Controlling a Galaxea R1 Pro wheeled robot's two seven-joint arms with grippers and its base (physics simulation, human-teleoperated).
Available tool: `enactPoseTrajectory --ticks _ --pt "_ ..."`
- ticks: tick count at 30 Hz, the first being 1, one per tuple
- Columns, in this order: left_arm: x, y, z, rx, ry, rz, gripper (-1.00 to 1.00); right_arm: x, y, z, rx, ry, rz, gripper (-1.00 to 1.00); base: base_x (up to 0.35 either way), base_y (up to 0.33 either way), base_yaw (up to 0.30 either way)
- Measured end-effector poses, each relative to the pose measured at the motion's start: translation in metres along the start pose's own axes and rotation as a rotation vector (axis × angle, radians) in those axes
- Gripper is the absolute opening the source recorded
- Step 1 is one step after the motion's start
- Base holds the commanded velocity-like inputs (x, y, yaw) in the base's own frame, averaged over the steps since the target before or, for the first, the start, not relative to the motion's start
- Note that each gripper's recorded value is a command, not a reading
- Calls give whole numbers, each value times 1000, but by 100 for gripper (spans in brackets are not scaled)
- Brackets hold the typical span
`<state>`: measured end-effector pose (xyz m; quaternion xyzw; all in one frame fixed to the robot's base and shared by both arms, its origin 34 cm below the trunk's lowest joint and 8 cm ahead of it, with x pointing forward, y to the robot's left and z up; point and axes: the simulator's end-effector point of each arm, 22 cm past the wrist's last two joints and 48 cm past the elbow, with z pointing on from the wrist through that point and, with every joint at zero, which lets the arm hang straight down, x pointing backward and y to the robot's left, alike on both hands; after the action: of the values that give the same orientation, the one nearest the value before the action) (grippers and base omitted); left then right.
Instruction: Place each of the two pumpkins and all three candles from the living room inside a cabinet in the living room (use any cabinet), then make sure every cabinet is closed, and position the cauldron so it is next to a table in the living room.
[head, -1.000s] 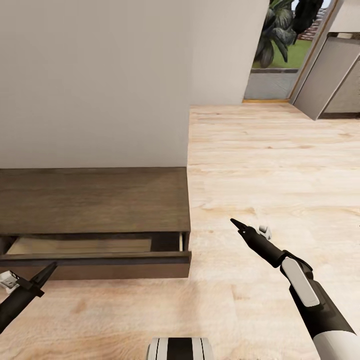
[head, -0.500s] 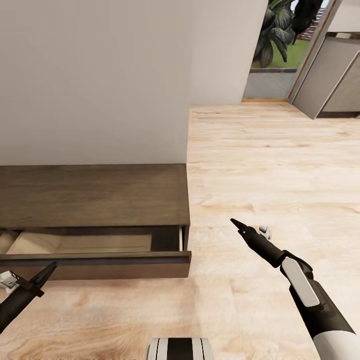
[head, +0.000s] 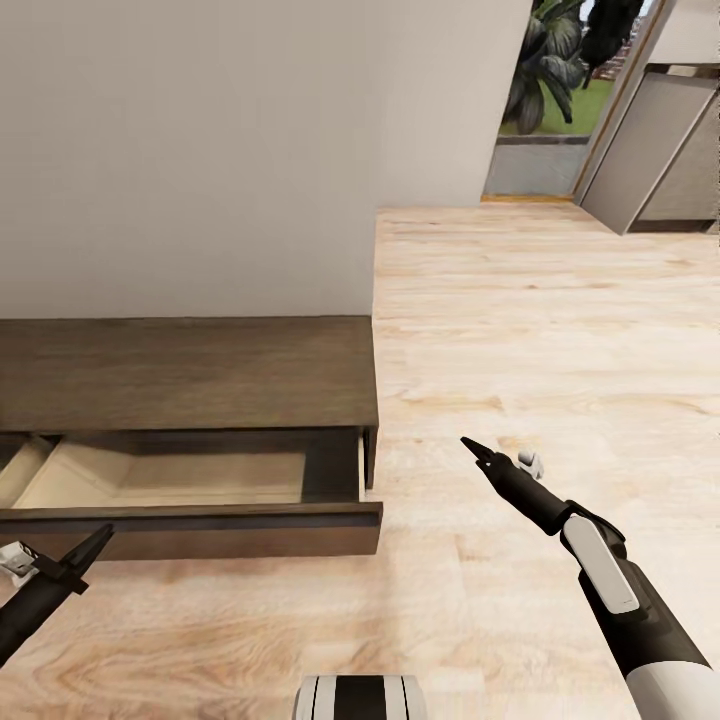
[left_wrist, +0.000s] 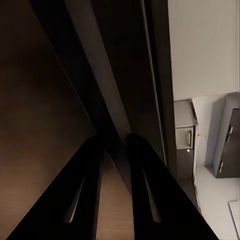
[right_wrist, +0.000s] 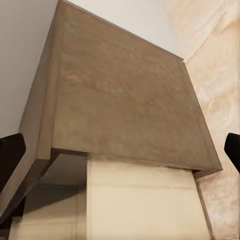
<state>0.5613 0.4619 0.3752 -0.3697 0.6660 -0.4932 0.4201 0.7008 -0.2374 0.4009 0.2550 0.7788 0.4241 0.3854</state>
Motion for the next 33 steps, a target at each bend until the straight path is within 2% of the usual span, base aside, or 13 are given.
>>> enactPoseTrajectory --ticks 33 --pt "0 0 0 0 0 0 -100 0 0 0 0 0 -1 100 -110 0 0"
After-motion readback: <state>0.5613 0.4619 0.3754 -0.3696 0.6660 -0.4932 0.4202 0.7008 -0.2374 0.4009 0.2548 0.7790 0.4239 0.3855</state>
